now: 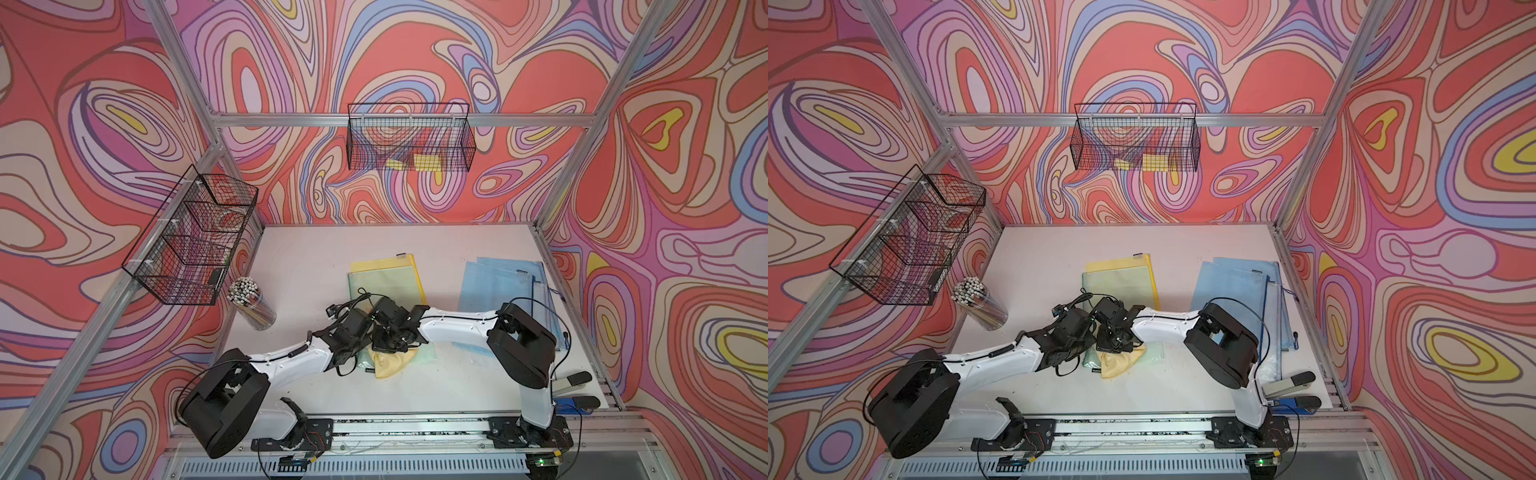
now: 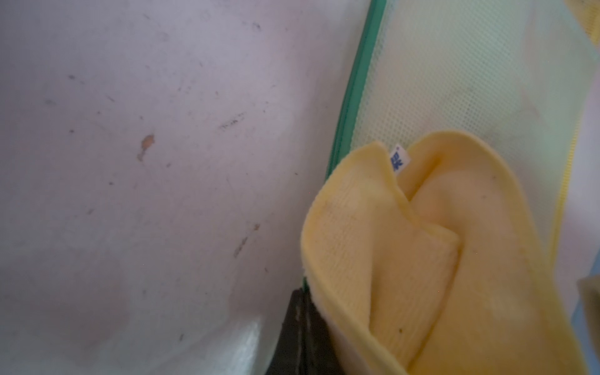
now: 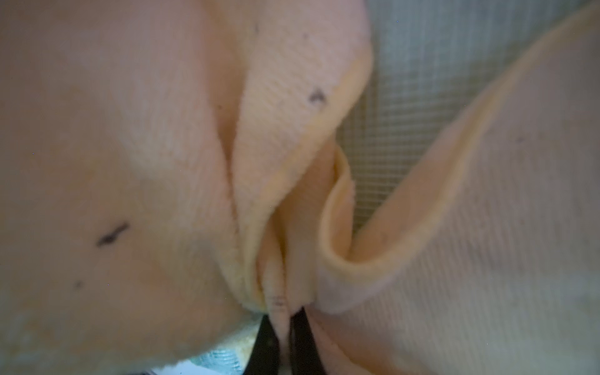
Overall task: Wipe the document bag
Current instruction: Wipe the dirt from the document bag, then adjust the document bag at the center of the board.
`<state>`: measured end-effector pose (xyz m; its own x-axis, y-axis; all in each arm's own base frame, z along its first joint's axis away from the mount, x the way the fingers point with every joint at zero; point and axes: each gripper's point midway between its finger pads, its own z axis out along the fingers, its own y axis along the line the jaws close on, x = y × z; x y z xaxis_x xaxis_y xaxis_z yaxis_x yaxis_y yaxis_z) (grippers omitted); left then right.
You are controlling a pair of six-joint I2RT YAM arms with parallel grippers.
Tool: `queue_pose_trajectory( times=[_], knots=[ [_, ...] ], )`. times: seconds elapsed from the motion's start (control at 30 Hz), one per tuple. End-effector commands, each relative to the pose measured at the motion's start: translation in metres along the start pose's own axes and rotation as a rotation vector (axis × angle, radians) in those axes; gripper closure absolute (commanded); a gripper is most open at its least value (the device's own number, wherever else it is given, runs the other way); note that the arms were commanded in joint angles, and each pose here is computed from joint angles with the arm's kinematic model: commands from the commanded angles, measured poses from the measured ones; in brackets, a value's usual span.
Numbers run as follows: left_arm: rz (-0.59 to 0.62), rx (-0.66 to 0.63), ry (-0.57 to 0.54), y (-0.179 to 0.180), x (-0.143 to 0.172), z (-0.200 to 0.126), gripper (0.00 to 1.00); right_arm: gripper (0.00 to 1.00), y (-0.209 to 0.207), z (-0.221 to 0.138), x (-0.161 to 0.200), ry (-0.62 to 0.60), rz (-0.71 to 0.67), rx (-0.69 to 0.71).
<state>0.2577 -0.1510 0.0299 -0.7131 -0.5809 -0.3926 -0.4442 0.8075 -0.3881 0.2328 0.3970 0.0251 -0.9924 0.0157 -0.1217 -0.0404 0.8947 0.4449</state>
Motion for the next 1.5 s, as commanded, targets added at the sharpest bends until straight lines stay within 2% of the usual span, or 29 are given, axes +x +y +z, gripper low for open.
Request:
queue_pose_trajectory(
  times=[0.0, 0.17, 0.37, 0.43, 0.57, 0.7, 0.83, 0.93, 1.1, 1.23, 1.4, 1.47],
  knots=[
    [-0.036, 0.056, -0.044, -0.016, -0.010, -0.006, 1.00, 1.00, -0.004, 0.013, 0.021, 0.049, 0.025, -0.005],
    [-0.039, 0.050, -0.060, -0.012, -0.013, -0.010, 1.00, 1.00, -0.057, -0.001, 0.024, 0.028, 0.107, 0.100],
    [-0.052, 0.063, -0.085, -0.009, -0.017, -0.015, 1.00, 1.00, -0.145, -0.035, 0.029, -0.015, 0.302, 0.118],
    [-0.056, 0.066, -0.083, -0.009, -0.017, -0.014, 1.00, 1.00, -0.156, -0.045, 0.030, -0.042, 0.315, 0.122],
    [-0.079, 0.086, -0.078, -0.015, -0.016, -0.012, 1.00, 1.00, -0.128, -0.064, 0.016, -0.122, 0.225, 0.060],
    [-0.112, 0.104, -0.070, -0.022, -0.016, -0.009, 1.00, 1.00, -0.056, -0.082, 0.006, -0.200, 0.025, -0.001],
    [-0.126, 0.117, -0.073, -0.028, -0.018, -0.011, 1.00, 1.00, -0.004, -0.067, 0.009, -0.155, -0.031, -0.143],
    [-0.132, 0.119, -0.079, -0.028, -0.020, -0.013, 1.00, 1.00, 0.012, -0.047, 0.011, -0.117, -0.042, -0.178],
    [-0.139, 0.119, -0.086, -0.026, -0.021, -0.016, 1.00, 1.00, 0.002, -0.011, 0.017, -0.065, -0.012, -0.158],
    [-0.137, 0.114, -0.091, -0.024, -0.023, -0.018, 1.00, 1.00, -0.016, -0.002, 0.022, -0.043, 0.024, -0.113],
    [-0.126, 0.104, -0.100, -0.021, -0.024, -0.021, 1.00, 1.00, -0.081, -0.013, 0.014, -0.054, 0.144, -0.034],
    [-0.122, 0.100, -0.102, -0.019, -0.024, -0.022, 1.00, 1.00, -0.111, -0.029, 0.006, -0.082, 0.200, -0.014]
  ],
)
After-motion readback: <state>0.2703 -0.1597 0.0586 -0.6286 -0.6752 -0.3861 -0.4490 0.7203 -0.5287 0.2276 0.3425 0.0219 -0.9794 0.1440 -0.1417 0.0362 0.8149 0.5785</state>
